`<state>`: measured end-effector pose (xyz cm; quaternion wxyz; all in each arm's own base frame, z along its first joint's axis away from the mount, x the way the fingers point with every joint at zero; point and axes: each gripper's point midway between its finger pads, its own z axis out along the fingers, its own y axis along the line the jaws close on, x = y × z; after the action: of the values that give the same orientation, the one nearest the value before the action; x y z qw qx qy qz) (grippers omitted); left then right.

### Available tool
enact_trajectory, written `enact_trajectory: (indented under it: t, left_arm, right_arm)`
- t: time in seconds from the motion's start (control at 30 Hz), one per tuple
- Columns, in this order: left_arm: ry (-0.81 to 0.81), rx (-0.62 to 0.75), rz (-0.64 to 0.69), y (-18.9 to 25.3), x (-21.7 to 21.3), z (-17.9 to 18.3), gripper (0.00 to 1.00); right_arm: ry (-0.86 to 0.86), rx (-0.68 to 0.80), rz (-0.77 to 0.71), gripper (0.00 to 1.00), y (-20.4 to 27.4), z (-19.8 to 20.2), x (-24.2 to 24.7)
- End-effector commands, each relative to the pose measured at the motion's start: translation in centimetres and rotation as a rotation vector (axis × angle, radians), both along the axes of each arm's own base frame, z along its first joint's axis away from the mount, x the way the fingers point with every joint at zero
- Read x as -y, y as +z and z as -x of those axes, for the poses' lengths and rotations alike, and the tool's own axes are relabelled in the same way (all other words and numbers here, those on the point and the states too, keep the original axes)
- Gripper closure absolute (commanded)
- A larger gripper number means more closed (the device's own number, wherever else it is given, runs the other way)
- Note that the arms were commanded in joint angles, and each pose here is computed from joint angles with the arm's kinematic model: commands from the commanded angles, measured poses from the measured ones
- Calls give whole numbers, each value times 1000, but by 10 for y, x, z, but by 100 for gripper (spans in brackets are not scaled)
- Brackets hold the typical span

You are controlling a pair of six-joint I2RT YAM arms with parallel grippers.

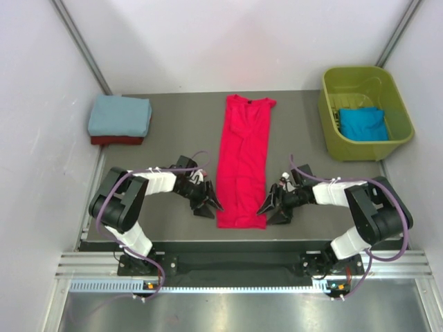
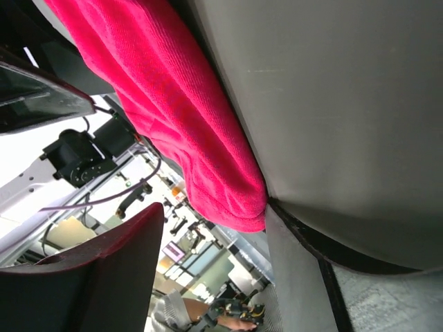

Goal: Fold and stack the t-shirts
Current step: Fold the tshirt

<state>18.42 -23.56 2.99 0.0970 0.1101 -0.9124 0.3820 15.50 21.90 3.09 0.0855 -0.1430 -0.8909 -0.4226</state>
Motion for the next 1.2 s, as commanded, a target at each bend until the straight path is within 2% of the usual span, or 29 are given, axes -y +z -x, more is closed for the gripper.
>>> enact_trajectory:
  t: [0.0,0.2,0.27,0.33,0.4,0.43,0.5,0.53,0.57,0.73,0.93,1.17]
  left_arm:
    - [-11,56,-19,-6,3,1,46]
    - [-21,40,-30,-13,7,7,55]
    - [-26,37,-32,-14,7,8,59]
    - [-26,36,-36,-15,6,9,69]
    - [-25,34,-37,-15,6,10,83]
    - [-25,37,-41,-15,5,10,86]
    - [-29,43,-37,-13,6,9,89]
    - [-30,49,-35,-12,6,8,96]
    - [-35,51,-36,-11,6,8,97]
    - [-85,87,1,6,11,3,100]
    - [-181,211,26,42,17,-13,100]
    - [-223,420,33,89,29,-66,100]
  right_arm:
    - [0,38,53,39,-10,-2,0]
    - [34,46,73,47,-15,2,-3]
    - [38,57,77,54,-16,1,-4]
    - [39,65,79,60,-17,0,-5]
    - [50,75,77,64,-16,1,-6]
    - [49,84,72,73,-15,0,-7]
    - [55,102,69,80,-14,-1,-7]
    - [55,112,68,89,-12,-3,-7]
    - [57,123,70,99,-11,-4,-7]
    - [98,255,73,100,10,-17,-7]
    - [132,454,69,100,43,-40,-9]
    - [136,610,81,100,83,-81,-7]
